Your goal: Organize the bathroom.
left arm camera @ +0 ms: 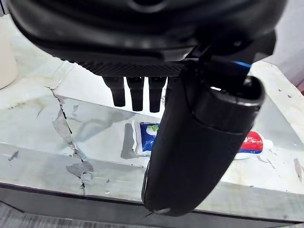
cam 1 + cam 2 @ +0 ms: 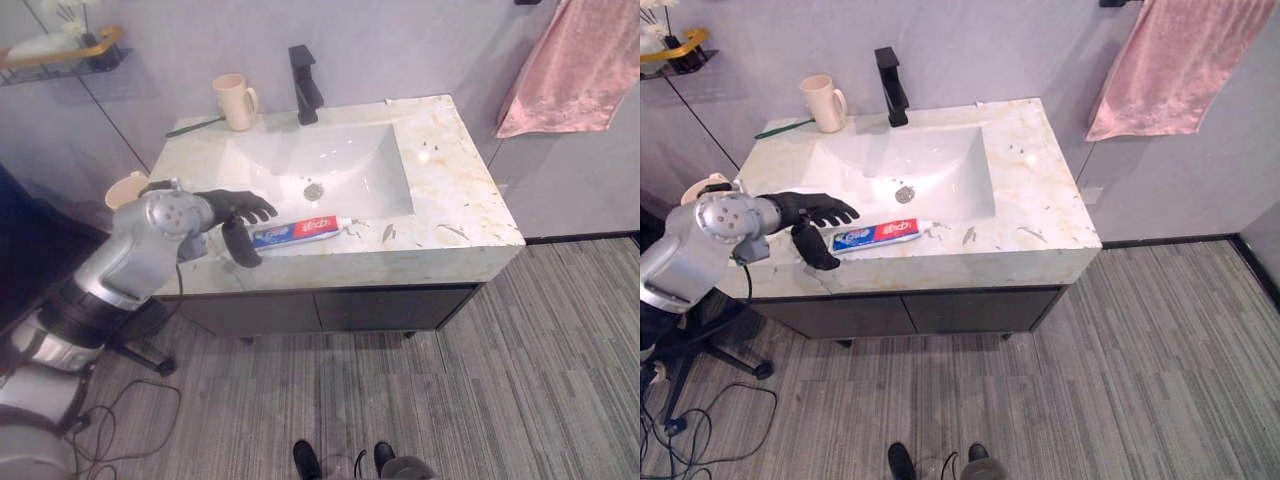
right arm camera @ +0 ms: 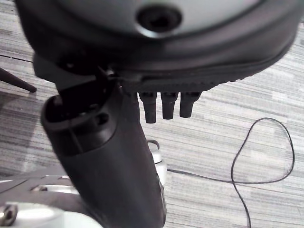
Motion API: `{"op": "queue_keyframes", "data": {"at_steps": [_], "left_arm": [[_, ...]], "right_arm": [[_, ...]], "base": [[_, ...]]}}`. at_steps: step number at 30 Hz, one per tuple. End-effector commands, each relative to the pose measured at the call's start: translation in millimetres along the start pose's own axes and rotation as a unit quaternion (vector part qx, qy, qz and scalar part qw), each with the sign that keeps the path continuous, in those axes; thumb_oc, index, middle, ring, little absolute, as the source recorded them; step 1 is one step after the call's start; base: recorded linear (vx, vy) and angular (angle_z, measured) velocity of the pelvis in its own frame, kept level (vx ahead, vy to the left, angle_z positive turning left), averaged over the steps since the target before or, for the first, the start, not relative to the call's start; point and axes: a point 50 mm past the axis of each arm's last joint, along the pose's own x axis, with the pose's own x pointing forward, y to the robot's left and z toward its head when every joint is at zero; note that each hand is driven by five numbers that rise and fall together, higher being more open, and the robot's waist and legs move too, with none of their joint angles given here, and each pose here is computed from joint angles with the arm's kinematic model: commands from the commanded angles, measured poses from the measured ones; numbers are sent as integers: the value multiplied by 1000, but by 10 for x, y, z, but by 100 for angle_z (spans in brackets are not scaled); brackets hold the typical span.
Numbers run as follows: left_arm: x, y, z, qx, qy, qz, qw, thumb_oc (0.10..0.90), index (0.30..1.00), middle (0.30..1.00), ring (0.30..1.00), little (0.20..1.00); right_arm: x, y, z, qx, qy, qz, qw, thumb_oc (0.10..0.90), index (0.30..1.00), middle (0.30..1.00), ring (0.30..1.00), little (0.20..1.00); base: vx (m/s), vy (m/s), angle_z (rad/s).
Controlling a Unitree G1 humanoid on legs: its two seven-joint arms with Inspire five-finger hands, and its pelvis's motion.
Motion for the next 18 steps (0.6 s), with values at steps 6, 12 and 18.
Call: {"op": "queue_keyframes", "data": {"at_steps": [6, 12, 18], "left_arm": [[-230, 539, 287, 36, -34, 126, 991, 800, 900, 900, 900, 900], [-228, 536, 274, 42, -27, 120, 992, 800, 900, 900, 900, 900], [-217, 525, 266, 47, -19, 114, 992, 800, 900, 900, 900, 900]], "right_arm": [[-26, -283, -160, 0, 16, -36, 999, 800, 900, 900, 900, 900], [-27, -297, -149, 2, 12, -38, 999, 800, 900, 900, 900, 900], [-30, -307, -135, 4, 10, -39, 999, 800, 900, 900, 900, 900]], "base": [[0, 0, 0], [0, 0, 0], [0, 0, 0]]}}
